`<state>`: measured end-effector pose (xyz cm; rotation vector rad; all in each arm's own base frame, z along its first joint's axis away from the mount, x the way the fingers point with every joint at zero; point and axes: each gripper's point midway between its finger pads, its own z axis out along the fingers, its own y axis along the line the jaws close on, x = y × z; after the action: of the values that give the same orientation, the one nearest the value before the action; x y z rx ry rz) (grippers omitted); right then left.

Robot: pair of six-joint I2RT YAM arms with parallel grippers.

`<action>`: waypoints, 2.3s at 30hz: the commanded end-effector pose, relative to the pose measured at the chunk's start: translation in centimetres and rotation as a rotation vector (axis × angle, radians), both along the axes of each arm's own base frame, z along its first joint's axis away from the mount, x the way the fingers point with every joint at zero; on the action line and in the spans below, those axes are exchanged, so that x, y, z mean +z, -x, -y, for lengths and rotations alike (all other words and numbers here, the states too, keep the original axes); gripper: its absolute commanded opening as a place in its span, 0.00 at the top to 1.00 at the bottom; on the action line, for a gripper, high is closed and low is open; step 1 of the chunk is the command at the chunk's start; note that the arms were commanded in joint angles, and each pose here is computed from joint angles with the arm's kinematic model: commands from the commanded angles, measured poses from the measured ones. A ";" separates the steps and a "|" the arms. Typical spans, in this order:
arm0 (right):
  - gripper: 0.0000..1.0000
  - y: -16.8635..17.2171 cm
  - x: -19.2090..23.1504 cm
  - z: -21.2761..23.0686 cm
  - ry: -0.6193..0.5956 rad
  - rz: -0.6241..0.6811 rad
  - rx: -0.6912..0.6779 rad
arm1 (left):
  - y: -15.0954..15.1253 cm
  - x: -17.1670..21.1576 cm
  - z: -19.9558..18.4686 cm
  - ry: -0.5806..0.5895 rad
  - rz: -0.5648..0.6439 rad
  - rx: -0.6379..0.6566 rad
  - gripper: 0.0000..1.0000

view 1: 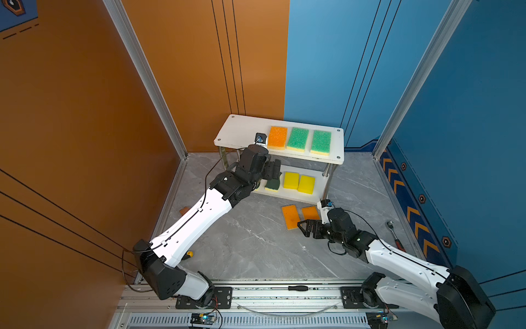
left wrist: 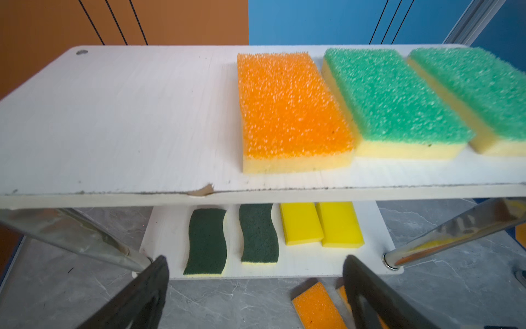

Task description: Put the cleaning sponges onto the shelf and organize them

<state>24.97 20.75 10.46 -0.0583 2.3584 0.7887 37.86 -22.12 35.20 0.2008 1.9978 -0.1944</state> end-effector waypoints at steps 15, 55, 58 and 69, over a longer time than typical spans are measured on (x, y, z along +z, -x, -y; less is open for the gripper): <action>0.00 -0.7 -0.7 -1.5 -0.025 -0.035 0.014 | 2.1 -5.5 -1.1 0.040 -0.098 0.032 0.02; 0.00 -1.1 -1.9 -5.1 0.005 -0.043 0.079 | 8.0 -21.2 -2.5 0.131 -0.409 0.095 0.02; 0.00 -1.2 -1.9 -5.1 0.021 -0.035 0.073 | 8.0 -21.7 -2.3 0.144 -0.421 0.093 0.02; 0.00 -1.5 -1.8 -4.5 0.060 -0.016 0.042 | 8.3 -23.3 -2.5 0.125 -0.451 0.106 0.02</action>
<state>26.09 25.48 8.37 -0.1239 2.4086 0.7958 29.99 -19.57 12.81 -0.0328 2.4055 -0.3133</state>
